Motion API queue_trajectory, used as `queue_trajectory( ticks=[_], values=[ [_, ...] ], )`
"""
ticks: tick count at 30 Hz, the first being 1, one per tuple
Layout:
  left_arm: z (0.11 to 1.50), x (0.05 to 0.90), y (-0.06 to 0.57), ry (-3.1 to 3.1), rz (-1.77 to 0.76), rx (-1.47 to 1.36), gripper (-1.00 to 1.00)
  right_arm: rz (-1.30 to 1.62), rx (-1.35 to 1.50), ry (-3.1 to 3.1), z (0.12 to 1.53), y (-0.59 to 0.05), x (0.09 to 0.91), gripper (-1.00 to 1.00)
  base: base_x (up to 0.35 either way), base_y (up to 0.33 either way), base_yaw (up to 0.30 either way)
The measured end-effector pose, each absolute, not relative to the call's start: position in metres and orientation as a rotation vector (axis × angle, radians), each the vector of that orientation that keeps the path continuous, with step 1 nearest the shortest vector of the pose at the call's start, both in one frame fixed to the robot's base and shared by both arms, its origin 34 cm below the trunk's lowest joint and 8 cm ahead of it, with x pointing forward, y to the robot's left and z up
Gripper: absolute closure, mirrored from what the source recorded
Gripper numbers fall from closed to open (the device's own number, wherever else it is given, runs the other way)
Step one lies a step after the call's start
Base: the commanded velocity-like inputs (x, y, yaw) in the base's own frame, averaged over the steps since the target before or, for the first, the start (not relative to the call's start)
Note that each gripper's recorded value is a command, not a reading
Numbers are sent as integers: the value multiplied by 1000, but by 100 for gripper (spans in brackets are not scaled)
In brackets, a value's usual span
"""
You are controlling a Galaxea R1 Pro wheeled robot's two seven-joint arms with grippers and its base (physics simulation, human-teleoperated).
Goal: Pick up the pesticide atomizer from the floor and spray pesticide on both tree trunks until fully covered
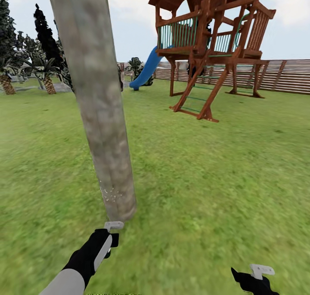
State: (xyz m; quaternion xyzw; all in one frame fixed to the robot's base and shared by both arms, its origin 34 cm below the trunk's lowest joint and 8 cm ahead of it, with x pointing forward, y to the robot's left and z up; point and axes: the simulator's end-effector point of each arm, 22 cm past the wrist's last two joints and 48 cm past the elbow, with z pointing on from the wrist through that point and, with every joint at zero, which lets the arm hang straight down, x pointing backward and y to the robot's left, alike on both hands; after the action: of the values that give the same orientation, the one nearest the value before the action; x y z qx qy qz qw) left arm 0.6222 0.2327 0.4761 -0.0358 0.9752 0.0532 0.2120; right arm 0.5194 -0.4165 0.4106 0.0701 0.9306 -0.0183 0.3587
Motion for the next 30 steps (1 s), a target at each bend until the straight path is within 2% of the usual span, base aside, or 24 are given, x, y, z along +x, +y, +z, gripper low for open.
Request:
queue_trajectory(
  ticks=[6, 22, 26, 30],
  values=[
    [482, 639, 237, 2608, 150, -112, 100, -49, 181, 2399, 411, -417, 520, -100, 0, -80, 221],
    [569, 710, 159, 2582, -3, -33, 100, -30, 186, 2423, 404, -410, 511, -100, 0, 0, 3],
    [604, 721, 168, 2547, 9, -19, 100, -31, 188, 2423, 404, -410, 511, -100, 0, 0, 0],
    [642, 733, 204, 2500, 62, -30, 100, -30, 187, 2425, 403, -410, 510, -100, 0, 0, 0]
  ],
)
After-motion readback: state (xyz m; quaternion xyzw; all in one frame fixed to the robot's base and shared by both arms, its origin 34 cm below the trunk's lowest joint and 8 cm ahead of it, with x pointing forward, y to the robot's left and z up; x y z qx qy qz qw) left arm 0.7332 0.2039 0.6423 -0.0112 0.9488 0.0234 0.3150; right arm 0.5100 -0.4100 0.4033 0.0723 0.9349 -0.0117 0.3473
